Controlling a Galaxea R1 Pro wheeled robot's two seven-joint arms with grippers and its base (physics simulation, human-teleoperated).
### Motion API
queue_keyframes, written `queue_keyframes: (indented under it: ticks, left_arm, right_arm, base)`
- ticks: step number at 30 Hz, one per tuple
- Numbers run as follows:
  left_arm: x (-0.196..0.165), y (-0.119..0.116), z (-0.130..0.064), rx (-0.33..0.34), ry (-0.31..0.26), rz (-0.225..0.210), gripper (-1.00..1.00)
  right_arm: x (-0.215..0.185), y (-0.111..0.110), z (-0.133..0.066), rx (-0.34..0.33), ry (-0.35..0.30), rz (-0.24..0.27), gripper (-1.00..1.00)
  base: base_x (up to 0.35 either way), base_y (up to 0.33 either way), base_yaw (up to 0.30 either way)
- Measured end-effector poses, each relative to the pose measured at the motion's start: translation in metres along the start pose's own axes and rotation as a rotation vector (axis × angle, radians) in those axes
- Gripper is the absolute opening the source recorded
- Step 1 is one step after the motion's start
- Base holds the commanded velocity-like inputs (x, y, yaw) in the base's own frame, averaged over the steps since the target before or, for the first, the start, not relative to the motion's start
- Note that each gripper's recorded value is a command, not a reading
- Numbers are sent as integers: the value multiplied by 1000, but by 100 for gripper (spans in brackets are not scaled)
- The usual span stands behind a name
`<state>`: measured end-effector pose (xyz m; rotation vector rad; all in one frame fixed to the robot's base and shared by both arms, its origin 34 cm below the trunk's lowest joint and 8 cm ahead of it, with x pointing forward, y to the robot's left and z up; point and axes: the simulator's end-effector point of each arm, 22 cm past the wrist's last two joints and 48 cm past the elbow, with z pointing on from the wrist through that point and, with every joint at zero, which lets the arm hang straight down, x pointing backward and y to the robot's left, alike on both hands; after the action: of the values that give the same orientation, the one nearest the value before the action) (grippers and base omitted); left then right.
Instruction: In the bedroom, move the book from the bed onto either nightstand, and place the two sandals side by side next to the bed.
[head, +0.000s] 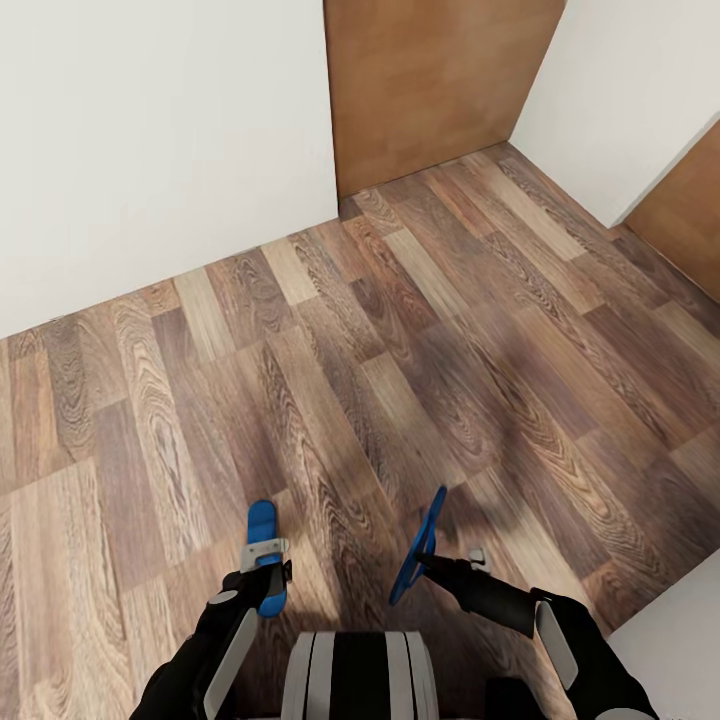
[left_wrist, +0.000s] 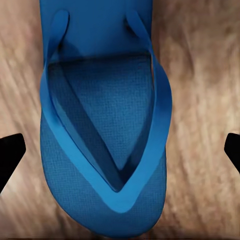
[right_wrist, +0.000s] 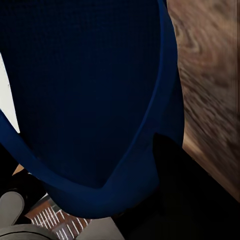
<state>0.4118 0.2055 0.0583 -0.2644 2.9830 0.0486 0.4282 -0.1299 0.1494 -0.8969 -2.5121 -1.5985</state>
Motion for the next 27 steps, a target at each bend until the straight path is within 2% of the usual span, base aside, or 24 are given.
queue_keyframes:
  ticks: [3,27]
  left_arm:
    - [6,1,3,-2,12,1,100]
    - [4,3,4,-4,8,1,100]
  right_arm:
    - [2,-6,1,5,3,10,-100]
    - [2,-5,1,4,3,11,-100]
  base:
    - [0,0,0]
    - [28,0,0]
